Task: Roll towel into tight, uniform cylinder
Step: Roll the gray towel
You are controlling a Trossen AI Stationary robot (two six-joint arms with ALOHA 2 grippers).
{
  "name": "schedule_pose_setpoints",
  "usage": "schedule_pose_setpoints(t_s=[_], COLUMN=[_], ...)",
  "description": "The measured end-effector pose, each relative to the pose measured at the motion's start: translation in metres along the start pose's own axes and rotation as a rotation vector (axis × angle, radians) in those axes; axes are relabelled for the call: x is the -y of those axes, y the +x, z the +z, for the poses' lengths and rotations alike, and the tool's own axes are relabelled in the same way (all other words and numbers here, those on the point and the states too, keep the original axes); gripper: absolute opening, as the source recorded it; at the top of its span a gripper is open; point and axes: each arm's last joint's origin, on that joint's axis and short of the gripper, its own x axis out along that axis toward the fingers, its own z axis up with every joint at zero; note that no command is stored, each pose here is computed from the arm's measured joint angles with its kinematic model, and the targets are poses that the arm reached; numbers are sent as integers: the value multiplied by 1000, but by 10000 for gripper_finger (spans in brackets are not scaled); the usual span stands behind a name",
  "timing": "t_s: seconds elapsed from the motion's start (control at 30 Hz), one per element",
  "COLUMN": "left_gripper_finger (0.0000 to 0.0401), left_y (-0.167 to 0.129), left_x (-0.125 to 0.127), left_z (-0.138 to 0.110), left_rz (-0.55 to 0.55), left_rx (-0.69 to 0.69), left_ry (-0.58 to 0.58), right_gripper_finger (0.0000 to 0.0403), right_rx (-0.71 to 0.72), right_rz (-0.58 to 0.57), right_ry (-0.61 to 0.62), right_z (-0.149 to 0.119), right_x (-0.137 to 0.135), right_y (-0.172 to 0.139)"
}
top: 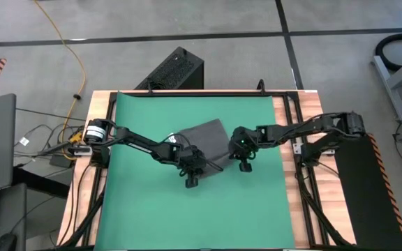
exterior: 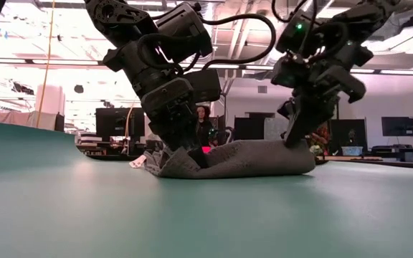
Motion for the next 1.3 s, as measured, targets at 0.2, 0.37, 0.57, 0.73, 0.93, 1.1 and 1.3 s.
schedule_pose_setpoints(t_s=[0.2,0.37,0.57,0.73,0.93,1.1,1.3], left_gripper_finger=[0,0,0,0,0,0,0], left_y=[0,0,-8,-41,-64,-71,-58], left_x=[0,0,8,16,30,56,95], left_z=[0,0,0,5,2,6,16], left_rz=[0,-13,-55,-17,157,267,312], left_rx=[0,-4,-12,21,55,256,585], left_ry=[-2,-16,-17,-44,-118,-270,-315], right_gripper_finger=[17,17,18,18,18,18,18], right_rx=[-39,-82,-85,-77,-77,-70,-70], right_rz=[27,33,18,3,-7,-11,-11], right_ry=[32,42,129,176,225,225,222], right_z=[-6,-12,-14,-13,-13,-12,-13], right_x=[11,14,20,22,21,20,20], right_y=[15,31,37,37,37,38,38])
